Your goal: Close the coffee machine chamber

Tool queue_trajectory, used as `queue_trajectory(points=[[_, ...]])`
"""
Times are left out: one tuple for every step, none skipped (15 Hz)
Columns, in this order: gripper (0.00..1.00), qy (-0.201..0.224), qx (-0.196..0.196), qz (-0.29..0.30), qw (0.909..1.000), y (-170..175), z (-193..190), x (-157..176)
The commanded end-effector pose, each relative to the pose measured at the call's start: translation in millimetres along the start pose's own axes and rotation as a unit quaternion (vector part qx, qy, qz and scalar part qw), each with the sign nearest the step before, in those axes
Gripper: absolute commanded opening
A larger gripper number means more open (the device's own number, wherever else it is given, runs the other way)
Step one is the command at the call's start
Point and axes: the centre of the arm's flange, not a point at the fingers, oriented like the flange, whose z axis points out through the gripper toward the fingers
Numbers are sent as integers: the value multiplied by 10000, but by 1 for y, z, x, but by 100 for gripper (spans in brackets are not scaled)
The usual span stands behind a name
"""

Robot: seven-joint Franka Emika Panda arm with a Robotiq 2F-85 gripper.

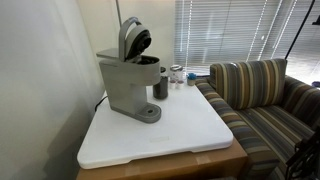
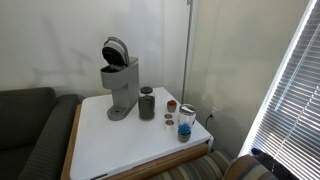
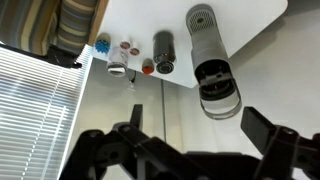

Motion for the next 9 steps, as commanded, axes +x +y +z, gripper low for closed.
queue_trajectory(points=[[100, 217, 663, -422, 9967, 0, 53, 48], [100, 270, 773, -482, 9955, 0, 63, 54], [100, 315, 418, -279, 9982, 3, 34, 25], [100, 321, 511, -346, 9976, 2, 47, 31], [100, 290, 552, -372, 9974, 1, 56, 36], [100, 258, 570, -387, 9973, -1, 61, 39], [100, 252, 579, -394, 9972, -2, 62, 40], [100, 268, 587, -399, 9971, -3, 61, 41], [100, 185, 749, -540, 9956, -3, 64, 46]])
